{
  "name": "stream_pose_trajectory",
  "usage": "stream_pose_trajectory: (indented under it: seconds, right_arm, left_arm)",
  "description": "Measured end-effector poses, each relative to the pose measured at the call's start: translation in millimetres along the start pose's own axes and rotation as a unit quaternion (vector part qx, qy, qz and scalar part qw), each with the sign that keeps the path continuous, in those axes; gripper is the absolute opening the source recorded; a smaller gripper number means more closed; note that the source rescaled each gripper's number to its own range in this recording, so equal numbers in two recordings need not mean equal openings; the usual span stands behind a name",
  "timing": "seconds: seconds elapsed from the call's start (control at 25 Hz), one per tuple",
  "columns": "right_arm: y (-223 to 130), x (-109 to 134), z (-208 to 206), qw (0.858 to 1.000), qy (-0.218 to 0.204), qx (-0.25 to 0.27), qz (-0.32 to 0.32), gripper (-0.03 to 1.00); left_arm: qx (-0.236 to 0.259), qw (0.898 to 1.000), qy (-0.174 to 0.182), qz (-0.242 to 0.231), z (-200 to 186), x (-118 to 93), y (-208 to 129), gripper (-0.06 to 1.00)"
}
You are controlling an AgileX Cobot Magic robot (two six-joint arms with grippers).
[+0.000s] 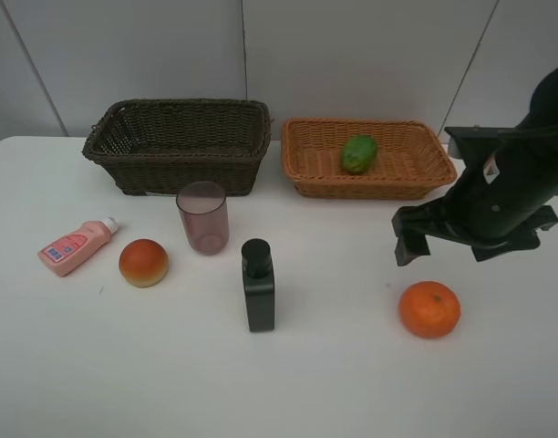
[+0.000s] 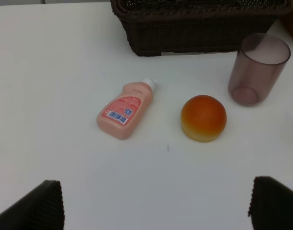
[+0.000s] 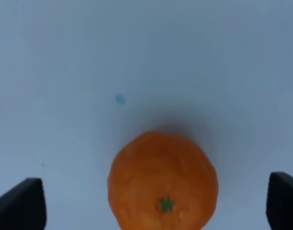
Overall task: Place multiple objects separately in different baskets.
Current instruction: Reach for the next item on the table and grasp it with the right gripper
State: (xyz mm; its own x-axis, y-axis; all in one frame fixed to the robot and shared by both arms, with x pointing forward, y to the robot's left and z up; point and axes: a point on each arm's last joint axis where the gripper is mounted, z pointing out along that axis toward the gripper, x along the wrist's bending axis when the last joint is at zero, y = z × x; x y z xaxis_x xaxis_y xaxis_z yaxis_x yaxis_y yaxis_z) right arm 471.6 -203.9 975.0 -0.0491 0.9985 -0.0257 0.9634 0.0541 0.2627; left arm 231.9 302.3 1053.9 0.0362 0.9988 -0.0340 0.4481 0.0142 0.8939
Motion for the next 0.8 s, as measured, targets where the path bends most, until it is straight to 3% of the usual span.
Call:
stream_pose_trajectory:
  seconds: [0.12, 0.4, 0.8]
  right_arm:
    - [2, 0, 5, 1.0, -0.007, -0.004, 0.026, 1.0]
    - [5, -10, 37, 0.997, -0.035, 0.043, 0.056, 1.0]
    - [4, -9, 56, 0.995, -0.039, 0.066, 0.061, 1.0]
  left_arm:
    - [0.0, 1.0, 0.0, 0.0, 0, 0, 0, 1.0]
    - [0.0, 1.0, 0.0, 0.0, 0, 0, 0, 1.0]
    - [0.0, 1.0, 0.0, 0.0, 0, 0, 0, 1.0]
